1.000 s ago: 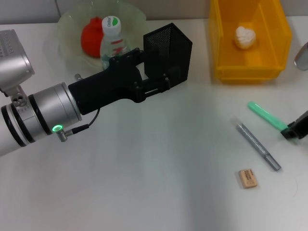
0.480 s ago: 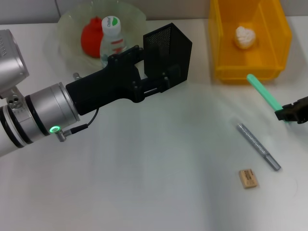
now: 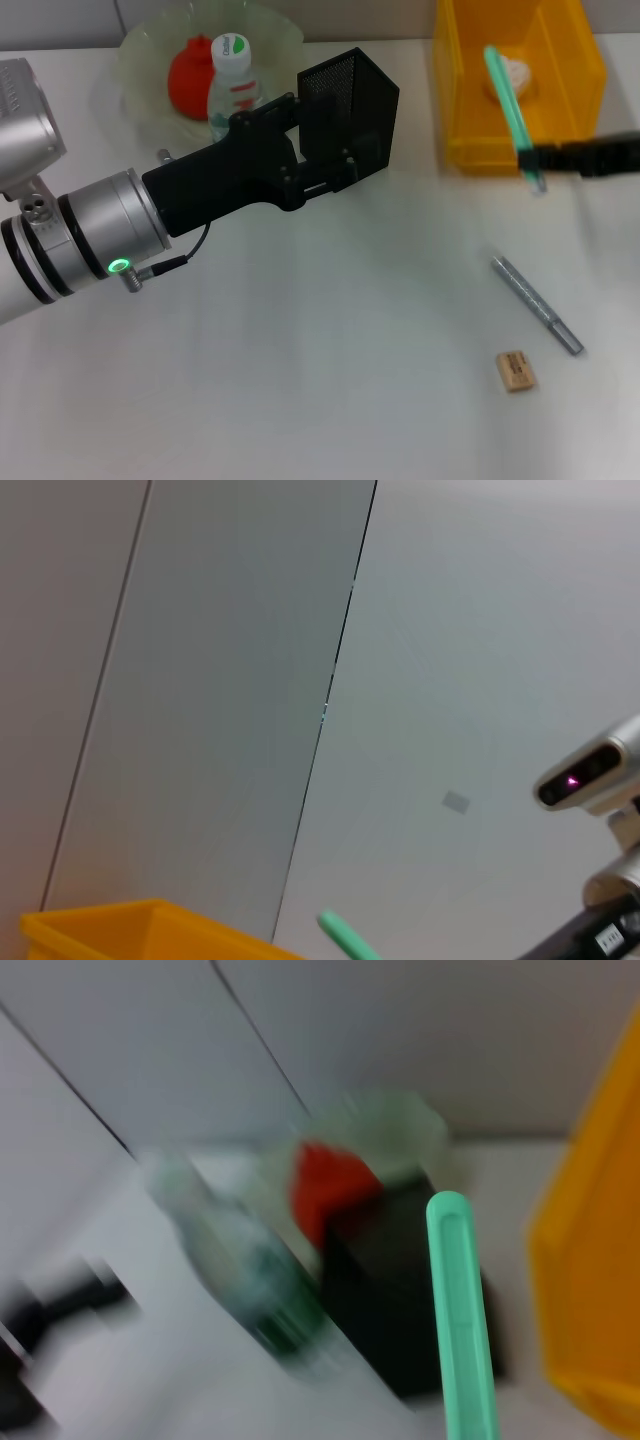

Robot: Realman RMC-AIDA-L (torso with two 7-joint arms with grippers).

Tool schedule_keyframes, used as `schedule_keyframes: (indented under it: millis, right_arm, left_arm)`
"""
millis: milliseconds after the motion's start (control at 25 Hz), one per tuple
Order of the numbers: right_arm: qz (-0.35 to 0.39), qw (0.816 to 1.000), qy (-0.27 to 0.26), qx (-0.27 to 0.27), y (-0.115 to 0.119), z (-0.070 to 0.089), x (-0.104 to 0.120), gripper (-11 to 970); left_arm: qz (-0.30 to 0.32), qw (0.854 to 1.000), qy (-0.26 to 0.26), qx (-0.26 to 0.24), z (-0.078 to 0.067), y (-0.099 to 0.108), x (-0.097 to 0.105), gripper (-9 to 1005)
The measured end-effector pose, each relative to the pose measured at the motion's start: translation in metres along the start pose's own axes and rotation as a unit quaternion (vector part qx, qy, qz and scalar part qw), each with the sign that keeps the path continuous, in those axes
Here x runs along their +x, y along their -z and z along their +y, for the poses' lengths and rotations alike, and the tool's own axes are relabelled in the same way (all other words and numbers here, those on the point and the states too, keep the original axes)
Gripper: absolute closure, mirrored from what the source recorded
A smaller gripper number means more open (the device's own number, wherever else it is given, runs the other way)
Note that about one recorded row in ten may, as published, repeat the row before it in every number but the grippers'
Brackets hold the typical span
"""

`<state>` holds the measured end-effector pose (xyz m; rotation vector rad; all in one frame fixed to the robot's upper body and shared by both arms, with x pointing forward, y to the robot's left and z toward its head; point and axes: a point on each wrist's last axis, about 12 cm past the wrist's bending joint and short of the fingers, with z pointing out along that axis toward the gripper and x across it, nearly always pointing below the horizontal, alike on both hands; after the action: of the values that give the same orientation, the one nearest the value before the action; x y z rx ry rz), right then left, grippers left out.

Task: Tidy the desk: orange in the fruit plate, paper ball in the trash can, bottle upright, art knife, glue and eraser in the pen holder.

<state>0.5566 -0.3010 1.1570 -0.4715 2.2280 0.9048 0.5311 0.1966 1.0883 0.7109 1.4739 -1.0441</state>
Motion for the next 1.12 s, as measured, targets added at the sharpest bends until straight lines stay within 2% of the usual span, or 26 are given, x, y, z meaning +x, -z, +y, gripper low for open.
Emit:
schedule_keyframes:
  millis: [160,320,360,440,560,840,1120]
  right_arm:
    - [-0.015,0.996,-0.072,-0.052,-0.005,-0.007,-0.017,786]
    - [-0.015,0.992,-0.098,-0.076,-0.008,-0.007,-0.030,786]
    - [-0.025,0.987,-0.117,-0.108,-0.013,-0.005,-0.038,786]
    - [-0.029,0.984,-0.125,-0.121,-0.015,-0.004,-0.040,786]
    - [-0.048,0.968,-0.169,-0.179,-0.028,-0.002,-0.047,786]
    - [-0.057,0.963,-0.192,-0.181,-0.035,-0.005,-0.048,786]
    - [-0.091,0.945,-0.238,-0.203,-0.046,-0.006,-0.037,786]
  left_arm:
    - [-0.003,1.000,0.000,0.003,0.001,0.001,-0.003,227]
    - [-0.009,1.000,-0.001,-0.002,0.003,0.004,-0.004,227]
    - [-0.010,1.000,-0.002,-0.003,0.003,0.004,-0.004,227]
    - [-0.010,1.000,-0.002,-0.002,0.003,0.004,-0.004,227]
    - [-0.014,1.000,-0.003,0.006,0.001,0.004,-0.005,227]
    - [-0.023,1.000,-0.006,0.000,0.003,0.008,-0.008,226]
    - [-0.021,1.000,-0.003,-0.001,0.004,0.009,-0.007,226]
